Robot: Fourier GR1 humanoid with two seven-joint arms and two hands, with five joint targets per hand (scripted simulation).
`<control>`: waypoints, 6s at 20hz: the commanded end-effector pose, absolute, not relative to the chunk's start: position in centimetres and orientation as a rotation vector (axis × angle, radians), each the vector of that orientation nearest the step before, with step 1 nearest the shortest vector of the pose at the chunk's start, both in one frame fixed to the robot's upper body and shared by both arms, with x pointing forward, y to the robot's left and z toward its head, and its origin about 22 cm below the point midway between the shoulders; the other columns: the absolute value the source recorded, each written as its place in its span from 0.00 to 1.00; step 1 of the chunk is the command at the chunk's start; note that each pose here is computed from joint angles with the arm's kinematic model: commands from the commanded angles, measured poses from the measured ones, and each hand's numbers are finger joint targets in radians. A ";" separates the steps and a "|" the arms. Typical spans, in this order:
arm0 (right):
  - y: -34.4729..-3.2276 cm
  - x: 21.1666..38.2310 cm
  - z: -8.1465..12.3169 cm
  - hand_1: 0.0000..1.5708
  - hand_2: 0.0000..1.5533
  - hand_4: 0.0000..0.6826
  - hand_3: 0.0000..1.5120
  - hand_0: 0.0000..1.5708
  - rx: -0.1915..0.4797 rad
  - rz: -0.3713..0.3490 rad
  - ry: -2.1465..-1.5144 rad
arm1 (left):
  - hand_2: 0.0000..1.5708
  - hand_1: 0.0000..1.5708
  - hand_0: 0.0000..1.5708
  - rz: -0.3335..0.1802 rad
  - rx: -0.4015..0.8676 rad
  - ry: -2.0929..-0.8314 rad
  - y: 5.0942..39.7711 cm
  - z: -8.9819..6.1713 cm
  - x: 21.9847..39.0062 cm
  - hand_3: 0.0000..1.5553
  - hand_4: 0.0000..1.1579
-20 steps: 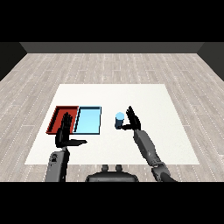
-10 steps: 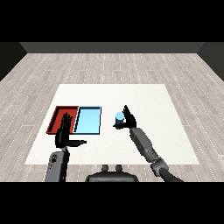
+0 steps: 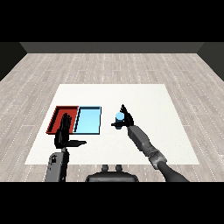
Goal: Pick the blue can and put it in the blue box
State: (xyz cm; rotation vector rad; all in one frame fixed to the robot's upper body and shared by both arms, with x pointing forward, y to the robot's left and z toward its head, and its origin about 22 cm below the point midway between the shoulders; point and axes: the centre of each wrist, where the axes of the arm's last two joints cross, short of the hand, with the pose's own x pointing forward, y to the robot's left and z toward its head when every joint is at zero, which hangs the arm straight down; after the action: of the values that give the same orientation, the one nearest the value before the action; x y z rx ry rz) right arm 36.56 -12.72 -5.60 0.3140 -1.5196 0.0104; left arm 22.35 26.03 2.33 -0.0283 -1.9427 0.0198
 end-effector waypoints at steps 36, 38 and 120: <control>-10.7 38.6 -0.1 0.96 0.95 0.82 0.93 0.96 -0.052 0.304 -1.610 | 0.00 0.00 0.00 -0.007 -0.045 -1.926 25.4 1.3 22.9 0.00 0.00; -10.0 38.1 0.2 0.97 0.95 0.83 0.93 0.97 -0.055 0.320 -1.620 | 0.00 0.00 0.00 -0.010 -0.069 -1.925 23.2 1.1 24.0 0.00 0.00; -6.1 29.0 10.1 0.95 0.94 0.84 0.92 0.95 0.054 0.433 -1.879 | 0.00 0.00 0.00 -0.168 -0.265 -1.723 6.7 1.5 29.9 0.00 0.00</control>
State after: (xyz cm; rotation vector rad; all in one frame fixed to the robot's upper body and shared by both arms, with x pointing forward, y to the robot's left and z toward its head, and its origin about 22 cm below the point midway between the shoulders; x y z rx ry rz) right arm 29.09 -6.54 10.53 0.0474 -1.8719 0.4298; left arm 29.62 7.22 0.59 -0.2920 -1.7259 -0.1730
